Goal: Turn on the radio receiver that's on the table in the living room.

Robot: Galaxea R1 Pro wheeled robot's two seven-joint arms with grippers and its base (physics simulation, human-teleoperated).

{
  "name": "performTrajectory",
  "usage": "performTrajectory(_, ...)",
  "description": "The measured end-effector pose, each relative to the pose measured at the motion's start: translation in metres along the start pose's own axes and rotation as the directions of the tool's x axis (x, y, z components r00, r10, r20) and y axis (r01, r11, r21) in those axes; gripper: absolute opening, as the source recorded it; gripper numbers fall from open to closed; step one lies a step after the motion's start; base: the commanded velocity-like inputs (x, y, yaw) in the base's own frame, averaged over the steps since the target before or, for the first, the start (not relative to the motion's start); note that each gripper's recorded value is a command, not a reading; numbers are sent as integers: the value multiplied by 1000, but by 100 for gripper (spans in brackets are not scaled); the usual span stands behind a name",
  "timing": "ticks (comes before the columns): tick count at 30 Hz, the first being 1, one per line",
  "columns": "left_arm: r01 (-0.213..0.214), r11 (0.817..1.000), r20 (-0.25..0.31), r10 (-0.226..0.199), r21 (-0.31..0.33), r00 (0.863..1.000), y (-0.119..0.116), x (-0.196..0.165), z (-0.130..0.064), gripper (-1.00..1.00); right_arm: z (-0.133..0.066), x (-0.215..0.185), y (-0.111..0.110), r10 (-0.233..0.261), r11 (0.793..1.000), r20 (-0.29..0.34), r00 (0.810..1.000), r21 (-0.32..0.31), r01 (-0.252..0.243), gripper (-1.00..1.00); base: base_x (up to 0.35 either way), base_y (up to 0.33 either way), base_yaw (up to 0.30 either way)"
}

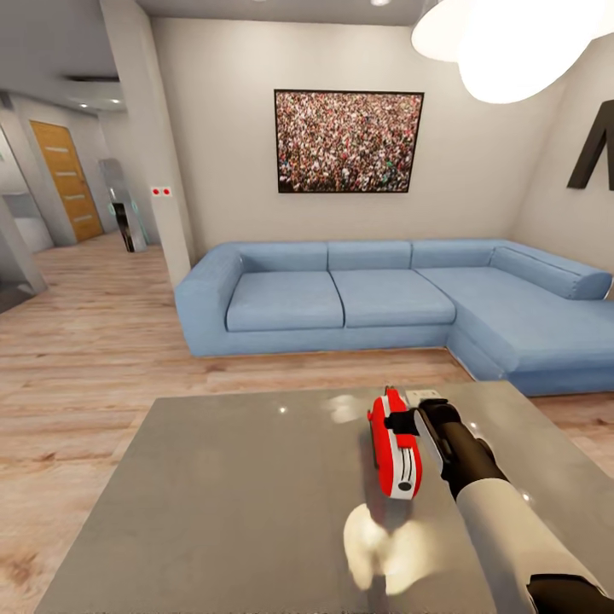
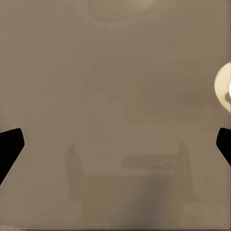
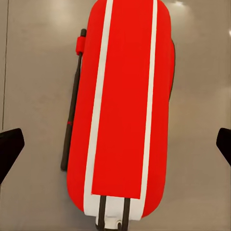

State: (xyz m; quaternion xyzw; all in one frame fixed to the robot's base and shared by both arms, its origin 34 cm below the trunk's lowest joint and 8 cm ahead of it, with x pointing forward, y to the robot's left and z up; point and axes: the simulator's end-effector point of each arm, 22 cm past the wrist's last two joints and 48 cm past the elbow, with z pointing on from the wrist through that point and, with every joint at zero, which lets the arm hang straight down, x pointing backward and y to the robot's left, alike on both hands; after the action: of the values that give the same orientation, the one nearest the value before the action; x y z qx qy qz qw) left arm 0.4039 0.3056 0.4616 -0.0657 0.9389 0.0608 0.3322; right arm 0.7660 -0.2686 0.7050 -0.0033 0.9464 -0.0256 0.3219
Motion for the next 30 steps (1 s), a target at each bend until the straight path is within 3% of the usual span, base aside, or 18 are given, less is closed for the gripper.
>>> performTrajectory(30,-6,1000,-28,6,-2,1000,1,11,1,100,14,12,-2,-1,1000,-27,1000,-6,1,100,0,0,0)
